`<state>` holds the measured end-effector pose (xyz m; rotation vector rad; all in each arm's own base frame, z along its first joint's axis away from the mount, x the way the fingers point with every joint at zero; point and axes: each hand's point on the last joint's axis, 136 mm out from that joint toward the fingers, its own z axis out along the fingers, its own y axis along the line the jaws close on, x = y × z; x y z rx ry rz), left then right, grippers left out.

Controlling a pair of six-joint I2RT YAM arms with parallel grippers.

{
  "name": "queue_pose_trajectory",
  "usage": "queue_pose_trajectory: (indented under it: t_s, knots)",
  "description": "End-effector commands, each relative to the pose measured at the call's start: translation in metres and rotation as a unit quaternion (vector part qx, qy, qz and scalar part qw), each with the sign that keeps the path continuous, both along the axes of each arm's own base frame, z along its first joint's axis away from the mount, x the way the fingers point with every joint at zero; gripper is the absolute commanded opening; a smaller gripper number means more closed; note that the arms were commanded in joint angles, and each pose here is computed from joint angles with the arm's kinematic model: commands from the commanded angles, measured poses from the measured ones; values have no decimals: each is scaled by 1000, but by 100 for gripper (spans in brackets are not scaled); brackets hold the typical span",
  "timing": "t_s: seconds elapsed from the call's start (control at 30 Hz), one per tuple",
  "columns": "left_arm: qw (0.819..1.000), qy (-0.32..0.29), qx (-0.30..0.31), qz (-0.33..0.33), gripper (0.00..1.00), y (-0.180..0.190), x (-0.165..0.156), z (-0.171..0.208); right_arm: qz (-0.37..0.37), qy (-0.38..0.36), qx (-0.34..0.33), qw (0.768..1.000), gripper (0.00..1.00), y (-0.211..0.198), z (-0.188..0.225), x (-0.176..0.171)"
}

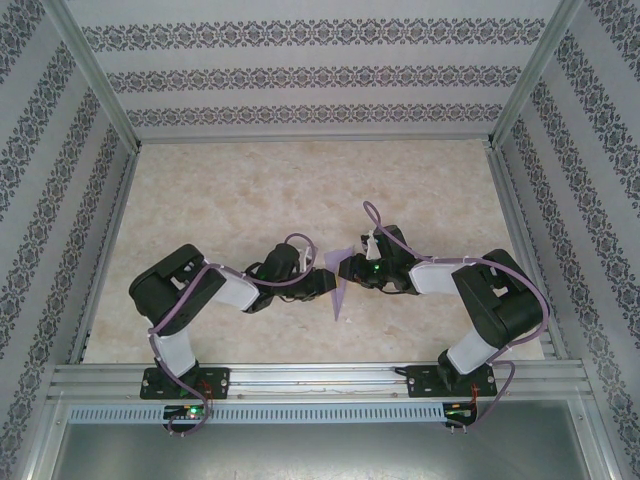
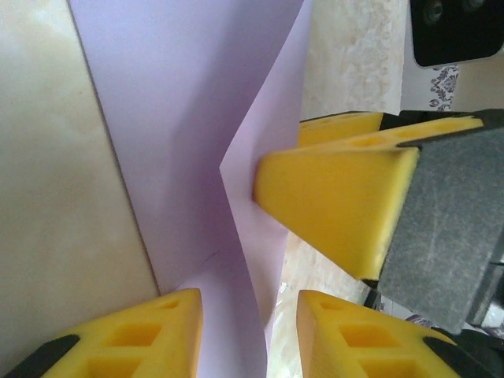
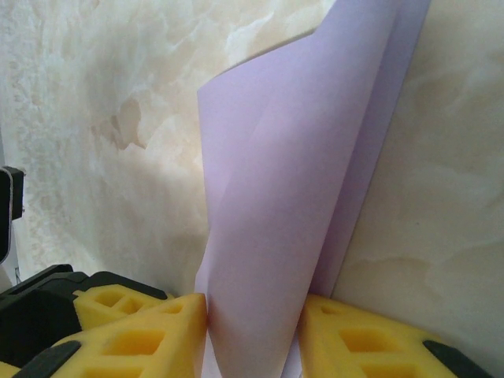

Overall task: Fold a paper plane with a square sheet of paper (fold left side to right side)
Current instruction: Fold the wing for the fifth time at the center of the table.

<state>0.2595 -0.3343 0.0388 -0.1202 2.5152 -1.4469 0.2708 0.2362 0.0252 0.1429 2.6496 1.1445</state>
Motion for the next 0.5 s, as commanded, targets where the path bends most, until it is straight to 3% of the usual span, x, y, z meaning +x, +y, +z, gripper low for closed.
queue_pose_trajectory:
  t_s: [0.0, 0.47]
  knots:
    - [1000, 1, -11, 3, 33, -4, 9, -2, 10, 12, -38, 999, 36, -1, -24, -8]
    - [1000, 5, 8, 23, 10, 8, 11, -14, 13, 15, -46, 999, 36, -3, -27, -9]
